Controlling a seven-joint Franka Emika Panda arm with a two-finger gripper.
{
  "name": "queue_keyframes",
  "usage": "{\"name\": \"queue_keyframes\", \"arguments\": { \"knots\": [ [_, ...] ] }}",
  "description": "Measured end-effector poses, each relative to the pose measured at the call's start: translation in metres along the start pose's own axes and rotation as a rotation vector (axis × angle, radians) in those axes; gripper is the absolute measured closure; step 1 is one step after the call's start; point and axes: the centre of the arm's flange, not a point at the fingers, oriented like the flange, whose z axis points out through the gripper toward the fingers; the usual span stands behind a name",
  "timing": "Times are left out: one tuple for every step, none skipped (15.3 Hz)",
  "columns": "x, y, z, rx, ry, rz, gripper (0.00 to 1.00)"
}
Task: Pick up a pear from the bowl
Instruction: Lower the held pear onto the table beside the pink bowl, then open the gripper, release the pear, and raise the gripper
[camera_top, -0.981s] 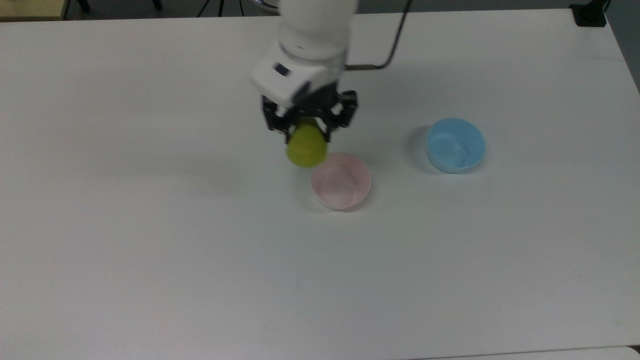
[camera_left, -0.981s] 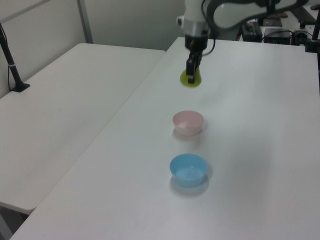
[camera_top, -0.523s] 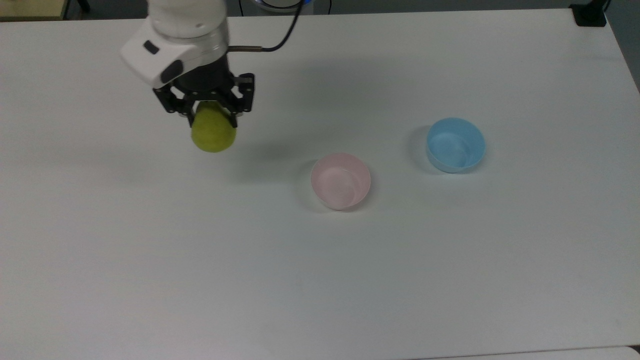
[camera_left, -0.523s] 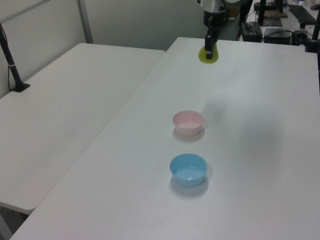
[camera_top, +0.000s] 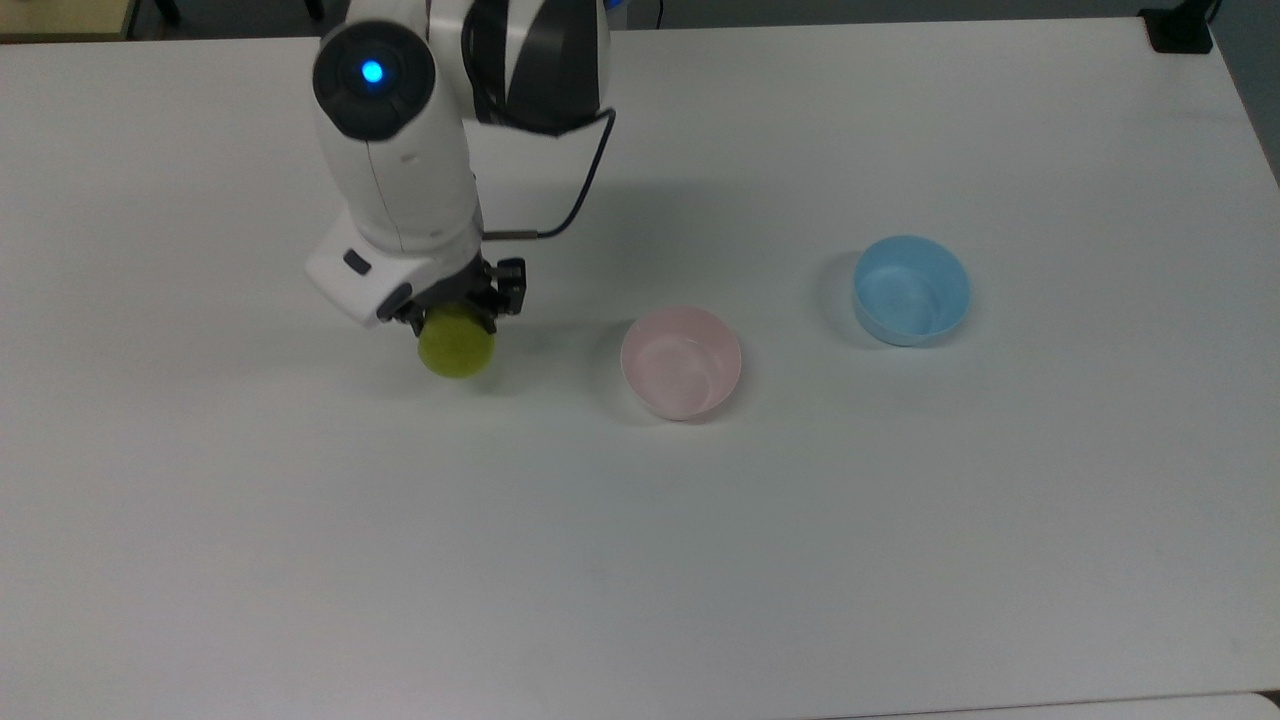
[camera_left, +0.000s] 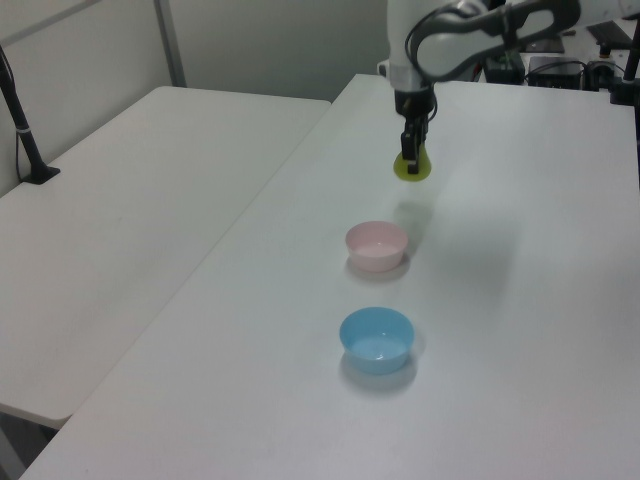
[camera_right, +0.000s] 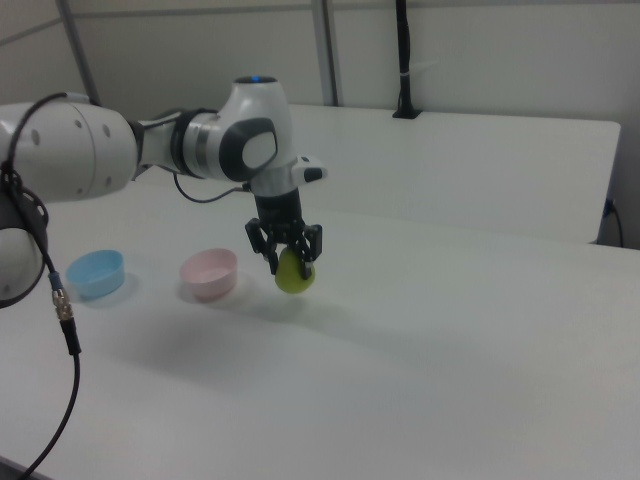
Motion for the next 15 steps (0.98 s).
{"name": "queue_keyframes", "arguments": {
  "knots": [
    [0.002, -0.001, 0.008, -0.001, -0.003, -0.003, 0.35],
    [0.003, -0.002, 0.013, -0.007, -0.009, -0.007, 0.35],
    [0.004, -0.003, 0.015, -0.013, -0.014, -0.011, 0.35],
    [0.004, -0.003, 0.017, -0.018, -0.017, -0.014, 0.35],
    [0.004, -0.004, 0.017, -0.02, -0.018, -0.017, 0.35],
    [0.004, -0.005, 0.018, -0.021, -0.019, -0.02, 0.34],
    [0.005, -0.007, 0.018, -0.022, -0.02, -0.023, 0.3],
    [0.005, -0.008, 0.019, -0.023, -0.02, -0.025, 0.2],
    [0.005, -0.009, 0.019, -0.023, -0.02, -0.027, 0.1],
    [0.005, -0.011, 0.019, -0.023, -0.02, -0.028, 0.01],
    [0.006, -0.012, 0.018, -0.023, -0.019, -0.028, 0.0],
    [0.006, -0.012, 0.017, -0.024, -0.016, -0.021, 0.0],
    [0.007, -0.012, 0.013, -0.025, -0.01, -0.006, 0.0],
    [0.007, -0.012, 0.006, -0.026, 0.003, 0.018, 0.0],
    [0.008, -0.011, -0.005, -0.028, 0.022, 0.043, 0.0]
  ]
}}
